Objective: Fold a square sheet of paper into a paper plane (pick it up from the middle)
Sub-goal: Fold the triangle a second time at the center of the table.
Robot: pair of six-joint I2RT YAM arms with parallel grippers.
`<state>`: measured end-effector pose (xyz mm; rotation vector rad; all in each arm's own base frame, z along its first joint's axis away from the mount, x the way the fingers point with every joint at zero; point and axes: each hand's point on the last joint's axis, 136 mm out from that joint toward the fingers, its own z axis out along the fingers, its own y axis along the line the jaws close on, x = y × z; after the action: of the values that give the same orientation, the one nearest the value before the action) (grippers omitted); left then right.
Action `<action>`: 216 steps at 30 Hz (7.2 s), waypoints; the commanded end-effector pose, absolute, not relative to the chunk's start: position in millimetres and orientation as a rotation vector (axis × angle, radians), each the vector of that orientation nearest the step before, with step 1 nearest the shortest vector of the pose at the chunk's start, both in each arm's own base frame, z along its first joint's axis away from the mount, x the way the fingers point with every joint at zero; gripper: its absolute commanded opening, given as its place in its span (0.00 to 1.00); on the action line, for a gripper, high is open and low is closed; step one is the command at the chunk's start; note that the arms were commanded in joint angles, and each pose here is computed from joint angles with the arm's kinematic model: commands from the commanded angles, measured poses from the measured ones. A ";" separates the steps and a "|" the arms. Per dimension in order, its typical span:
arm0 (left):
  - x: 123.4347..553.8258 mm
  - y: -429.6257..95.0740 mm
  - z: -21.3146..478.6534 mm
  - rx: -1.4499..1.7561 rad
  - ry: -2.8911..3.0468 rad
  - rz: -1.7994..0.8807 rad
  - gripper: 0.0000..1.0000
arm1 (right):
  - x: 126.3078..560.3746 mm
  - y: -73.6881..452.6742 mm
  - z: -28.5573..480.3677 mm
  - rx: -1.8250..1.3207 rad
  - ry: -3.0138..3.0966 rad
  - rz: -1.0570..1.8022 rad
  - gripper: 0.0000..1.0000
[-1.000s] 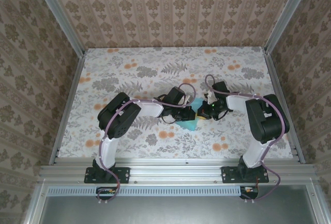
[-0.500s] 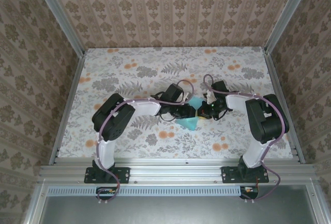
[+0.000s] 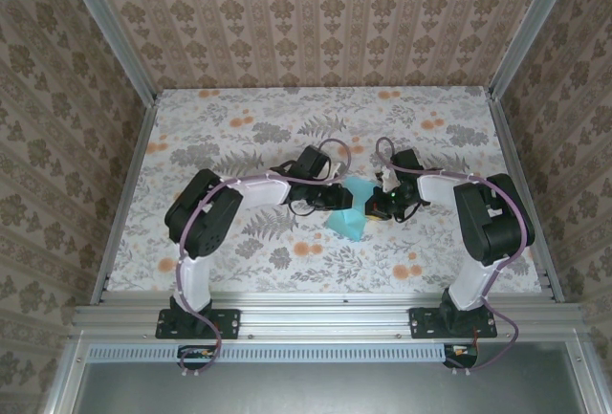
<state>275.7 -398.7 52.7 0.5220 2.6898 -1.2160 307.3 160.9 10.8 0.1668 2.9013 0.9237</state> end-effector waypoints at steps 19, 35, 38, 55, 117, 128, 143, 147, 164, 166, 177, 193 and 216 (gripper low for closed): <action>280.8 -396.0 24.3 0.541 2.742 -1.205 0.28 | 290.3 141.2 -11.4 0.219 3.013 0.749 0.03; 274.1 -372.9 -20.2 0.507 2.877 -1.032 0.26 | 304.5 149.4 27.2 0.194 2.902 0.821 0.15; 271.9 -368.1 -28.8 0.505 2.904 -0.997 0.25 | 306.2 153.5 43.6 0.180 2.858 0.854 0.18; 267.5 -358.7 -46.2 0.488 2.954 -0.954 0.25 | 260.2 214.4 54.4 0.140 2.821 1.082 0.11; 259.3 -348.5 -70.5 0.500 3.027 -0.920 0.25 | 224.7 211.2 11.8 0.107 2.934 1.058 0.09; 256.9 -347.4 -73.8 0.500 3.034 -0.922 0.25 | 225.7 218.4 17.2 0.104 2.907 1.094 0.10; 254.5 -345.7 -76.9 0.504 3.045 -0.919 0.24 | 216.5 217.2 -4.5 0.086 2.981 1.034 0.11; 254.1 -344.9 -78.6 0.501 3.051 -0.916 0.24 | 212.7 214.8 -9.4 0.068 3.012 1.002 0.11; 255.7 -339.5 -80.2 0.529 3.062 -0.870 0.24 | 217.4 230.4 39.4 0.092 2.871 1.198 0.13; 254.9 -339.7 -80.2 0.528 3.063 -0.875 0.24 | 233.4 229.1 54.5 0.146 2.786 1.235 0.14; 254.0 -339.2 -78.3 0.524 3.060 -0.893 0.24 | 260.5 224.5 35.7 0.279 2.749 1.224 0.14; 259.3 -340.7 -70.0 0.534 3.050 -0.908 0.24 | 223.5 204.4 -7.9 0.218 2.934 1.038 0.12; 304.0 -375.4 34.1 0.514 2.803 -1.065 0.25 | 201.4 198.8 -23.7 0.091 3.049 0.902 0.12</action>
<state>285.6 -394.4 28.5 0.5985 2.8099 -1.1954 243.6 220.1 10.0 0.0428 2.8310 1.0513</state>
